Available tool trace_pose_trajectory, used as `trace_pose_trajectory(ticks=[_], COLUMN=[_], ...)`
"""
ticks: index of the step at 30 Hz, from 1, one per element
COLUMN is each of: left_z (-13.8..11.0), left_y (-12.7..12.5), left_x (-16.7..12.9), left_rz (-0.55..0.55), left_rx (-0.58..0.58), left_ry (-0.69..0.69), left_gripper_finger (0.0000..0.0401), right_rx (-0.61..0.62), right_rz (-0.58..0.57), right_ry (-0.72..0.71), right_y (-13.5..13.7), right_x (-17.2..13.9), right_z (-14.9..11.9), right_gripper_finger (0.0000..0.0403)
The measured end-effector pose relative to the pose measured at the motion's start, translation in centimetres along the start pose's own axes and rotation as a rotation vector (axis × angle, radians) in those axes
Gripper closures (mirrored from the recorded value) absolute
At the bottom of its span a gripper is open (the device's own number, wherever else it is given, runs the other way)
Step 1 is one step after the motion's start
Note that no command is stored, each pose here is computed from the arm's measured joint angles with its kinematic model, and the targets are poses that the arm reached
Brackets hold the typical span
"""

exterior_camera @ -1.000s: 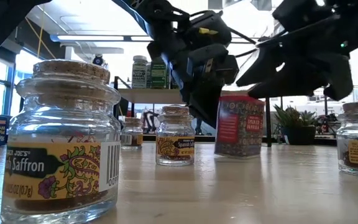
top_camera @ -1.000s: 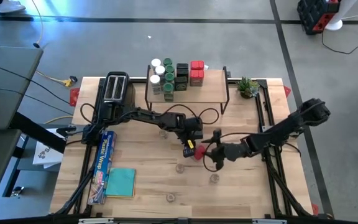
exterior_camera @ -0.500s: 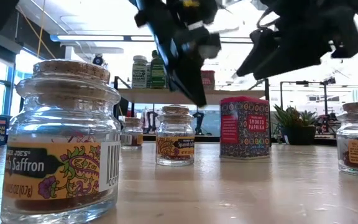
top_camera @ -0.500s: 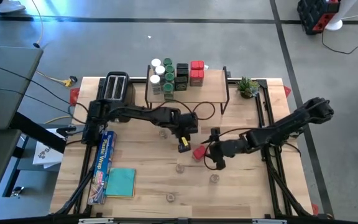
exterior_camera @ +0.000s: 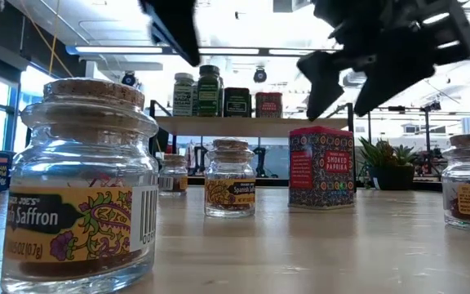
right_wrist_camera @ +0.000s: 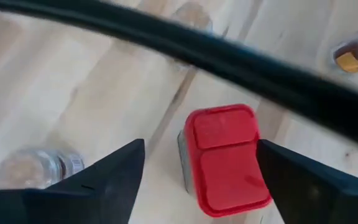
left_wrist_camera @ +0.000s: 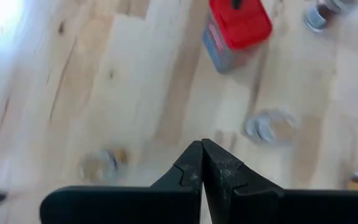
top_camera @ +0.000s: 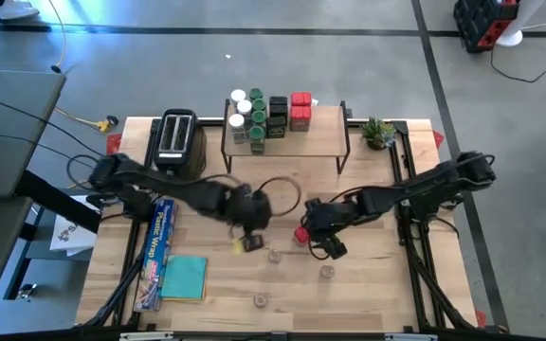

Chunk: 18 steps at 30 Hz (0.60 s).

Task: Shelf spices
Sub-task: Put the red seasoning can on the shelf aligned with the other red seasoning can

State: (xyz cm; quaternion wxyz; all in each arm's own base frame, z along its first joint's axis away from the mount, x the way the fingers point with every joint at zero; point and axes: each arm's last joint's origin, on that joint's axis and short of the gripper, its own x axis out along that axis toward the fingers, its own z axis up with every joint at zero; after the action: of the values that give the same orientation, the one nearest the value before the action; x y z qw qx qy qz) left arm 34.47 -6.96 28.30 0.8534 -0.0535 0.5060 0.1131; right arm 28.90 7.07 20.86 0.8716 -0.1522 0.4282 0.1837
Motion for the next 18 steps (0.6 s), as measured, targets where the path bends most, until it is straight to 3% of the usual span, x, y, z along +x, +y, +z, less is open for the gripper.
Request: trace_pose_trajectory(ticks=[9,14,18], left_z=[-5.4,-7.9,-9.4], left_y=[-0.3,0.4,0.8], left_x=[-4.8,-5.6,-5.8], left_rz=[0.147,0.197,0.214], left_rx=[-0.131,-0.168,-0.183], left_ry=[-0.151,-0.204,-0.23], left_gripper_finger=[0.0401,0.0401,0.0401], right_rx=[-0.091,-0.029,0.021], right_rz=[-0.032,-0.03,-0.036], right_ry=[0.098,0.123,0.112], right_y=[-1.3,-1.8,-1.9], right_x=[1.9,2.6,3.0], right_z=[-0.2,-0.6,-0.5], right_gripper_finger=[0.0086,0.009,0.0122])
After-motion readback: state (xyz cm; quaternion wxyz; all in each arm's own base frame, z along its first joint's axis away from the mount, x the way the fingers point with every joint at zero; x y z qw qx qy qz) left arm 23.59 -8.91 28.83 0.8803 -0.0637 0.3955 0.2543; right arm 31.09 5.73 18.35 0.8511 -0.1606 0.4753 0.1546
